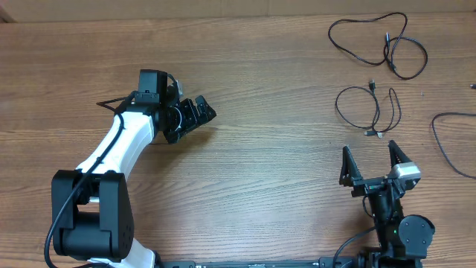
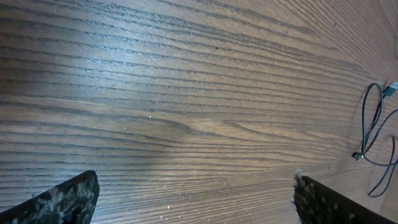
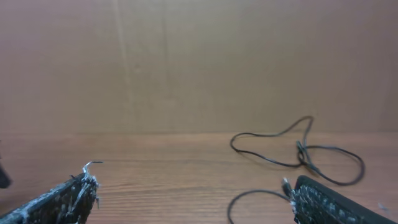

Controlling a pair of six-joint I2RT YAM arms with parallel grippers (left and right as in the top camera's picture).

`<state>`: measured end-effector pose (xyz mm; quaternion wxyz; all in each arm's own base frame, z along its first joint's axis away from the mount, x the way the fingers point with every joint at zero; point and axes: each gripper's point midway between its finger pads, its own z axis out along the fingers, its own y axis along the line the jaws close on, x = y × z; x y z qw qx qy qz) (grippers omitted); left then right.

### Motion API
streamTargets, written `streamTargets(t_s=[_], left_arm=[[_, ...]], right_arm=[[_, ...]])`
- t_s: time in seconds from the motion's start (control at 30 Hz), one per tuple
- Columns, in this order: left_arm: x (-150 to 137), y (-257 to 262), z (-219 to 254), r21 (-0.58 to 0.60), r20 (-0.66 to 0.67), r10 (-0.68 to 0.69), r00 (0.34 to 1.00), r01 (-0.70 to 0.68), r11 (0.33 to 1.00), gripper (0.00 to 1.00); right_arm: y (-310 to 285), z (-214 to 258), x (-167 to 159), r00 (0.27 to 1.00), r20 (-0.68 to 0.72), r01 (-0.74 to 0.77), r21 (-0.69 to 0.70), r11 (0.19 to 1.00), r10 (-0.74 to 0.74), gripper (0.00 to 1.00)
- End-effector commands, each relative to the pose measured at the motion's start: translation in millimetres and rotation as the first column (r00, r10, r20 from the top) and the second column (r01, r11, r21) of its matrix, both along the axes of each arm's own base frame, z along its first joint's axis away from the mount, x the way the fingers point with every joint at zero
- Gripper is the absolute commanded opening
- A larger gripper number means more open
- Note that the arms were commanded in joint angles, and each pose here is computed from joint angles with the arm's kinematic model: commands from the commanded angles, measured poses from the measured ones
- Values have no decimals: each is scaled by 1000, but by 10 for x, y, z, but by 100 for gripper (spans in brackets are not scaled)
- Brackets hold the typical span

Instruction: Untangle cables

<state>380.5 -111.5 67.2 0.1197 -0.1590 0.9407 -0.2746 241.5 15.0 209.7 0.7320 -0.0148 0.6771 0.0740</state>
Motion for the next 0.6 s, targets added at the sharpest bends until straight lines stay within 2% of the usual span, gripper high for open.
streamTargets(t_s=[0.0,0.2,0.57], left_arm=[[11,28,-22,7,-1,3,1000,-3,1000,100],[10,28,-22,7,-1,3,1000,-3,1000,99],[10,28,-22,7,-1,3,1000,-3,1000,100]], right_arm=[[-97,-95,22,998,-7,58,6,998,-58,100],[-107,-386,46,993,-102,67,12,998,-65,100],[-107,-382,46,993,-101,69,11,998,-68,100]])
